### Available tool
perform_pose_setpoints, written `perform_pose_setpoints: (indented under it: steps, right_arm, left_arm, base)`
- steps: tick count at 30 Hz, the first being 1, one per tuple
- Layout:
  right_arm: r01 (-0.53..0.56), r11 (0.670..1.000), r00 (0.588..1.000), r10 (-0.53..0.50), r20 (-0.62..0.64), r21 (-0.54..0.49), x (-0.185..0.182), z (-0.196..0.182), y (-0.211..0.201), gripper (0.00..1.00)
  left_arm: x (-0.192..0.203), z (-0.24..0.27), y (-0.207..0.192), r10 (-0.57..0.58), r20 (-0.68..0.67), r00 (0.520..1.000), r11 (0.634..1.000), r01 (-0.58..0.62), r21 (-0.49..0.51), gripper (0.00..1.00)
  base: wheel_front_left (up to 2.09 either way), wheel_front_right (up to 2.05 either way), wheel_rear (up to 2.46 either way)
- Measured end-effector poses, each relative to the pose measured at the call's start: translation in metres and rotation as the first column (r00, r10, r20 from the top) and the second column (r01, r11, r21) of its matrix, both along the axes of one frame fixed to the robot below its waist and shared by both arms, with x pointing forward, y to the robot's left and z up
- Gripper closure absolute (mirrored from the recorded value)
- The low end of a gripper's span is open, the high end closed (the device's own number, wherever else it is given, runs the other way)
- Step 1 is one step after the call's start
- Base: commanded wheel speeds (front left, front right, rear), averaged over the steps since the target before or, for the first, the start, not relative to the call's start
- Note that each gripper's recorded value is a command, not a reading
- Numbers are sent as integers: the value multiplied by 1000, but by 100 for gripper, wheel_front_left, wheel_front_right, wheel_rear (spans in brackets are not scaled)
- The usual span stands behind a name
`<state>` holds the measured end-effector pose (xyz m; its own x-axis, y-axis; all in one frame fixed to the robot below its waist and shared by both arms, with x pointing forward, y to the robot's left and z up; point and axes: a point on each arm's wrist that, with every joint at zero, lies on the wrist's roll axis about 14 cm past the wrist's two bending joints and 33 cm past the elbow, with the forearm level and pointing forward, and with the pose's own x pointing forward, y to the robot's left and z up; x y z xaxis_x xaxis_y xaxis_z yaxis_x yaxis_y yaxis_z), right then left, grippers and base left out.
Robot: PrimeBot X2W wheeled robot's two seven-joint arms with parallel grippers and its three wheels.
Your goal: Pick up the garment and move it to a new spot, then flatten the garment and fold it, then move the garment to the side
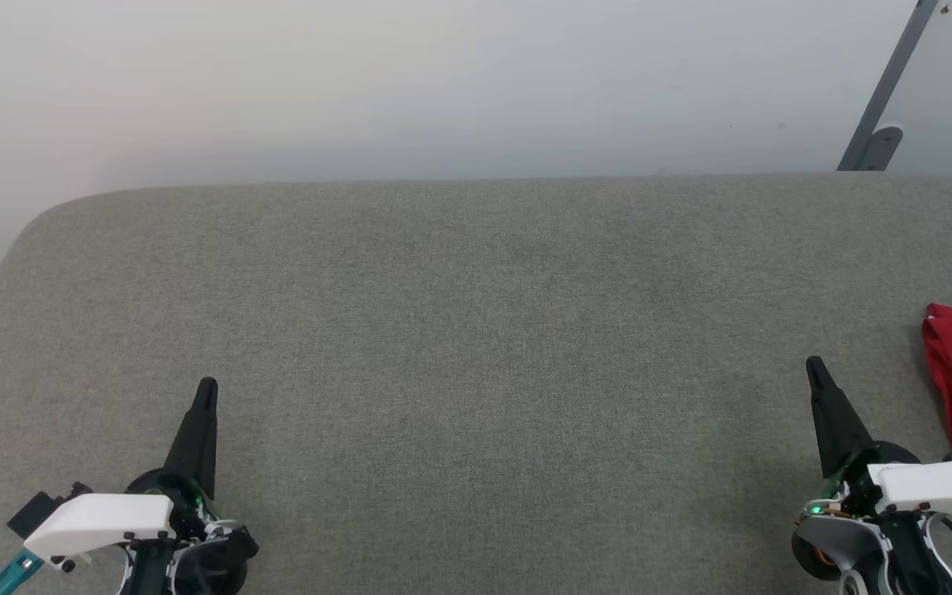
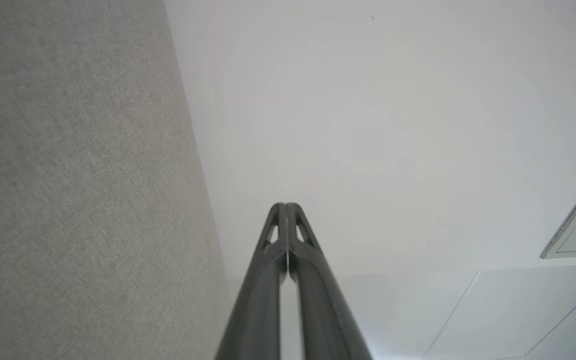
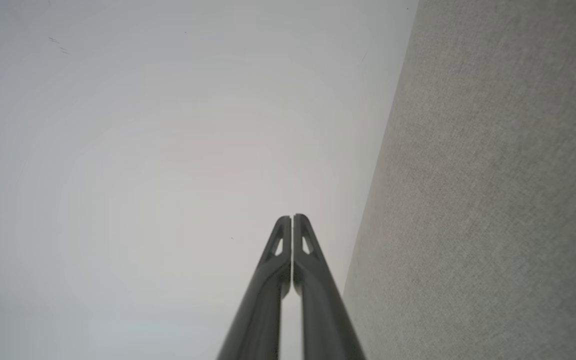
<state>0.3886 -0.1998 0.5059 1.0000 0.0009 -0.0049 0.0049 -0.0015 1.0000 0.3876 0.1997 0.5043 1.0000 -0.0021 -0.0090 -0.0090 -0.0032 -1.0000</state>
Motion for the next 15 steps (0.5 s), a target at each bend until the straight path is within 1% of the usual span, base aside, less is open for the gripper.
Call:
perform_pose_setpoints:
  steps: [15]
  right_arm:
    - [0, 1000, 1000, 0, 0, 0, 0, 0, 0, 100]
  left_arm:
    - [0, 0, 0, 1, 0, 1000, 1000, -1, 0, 100]
  base:
    - [0, 0, 0]
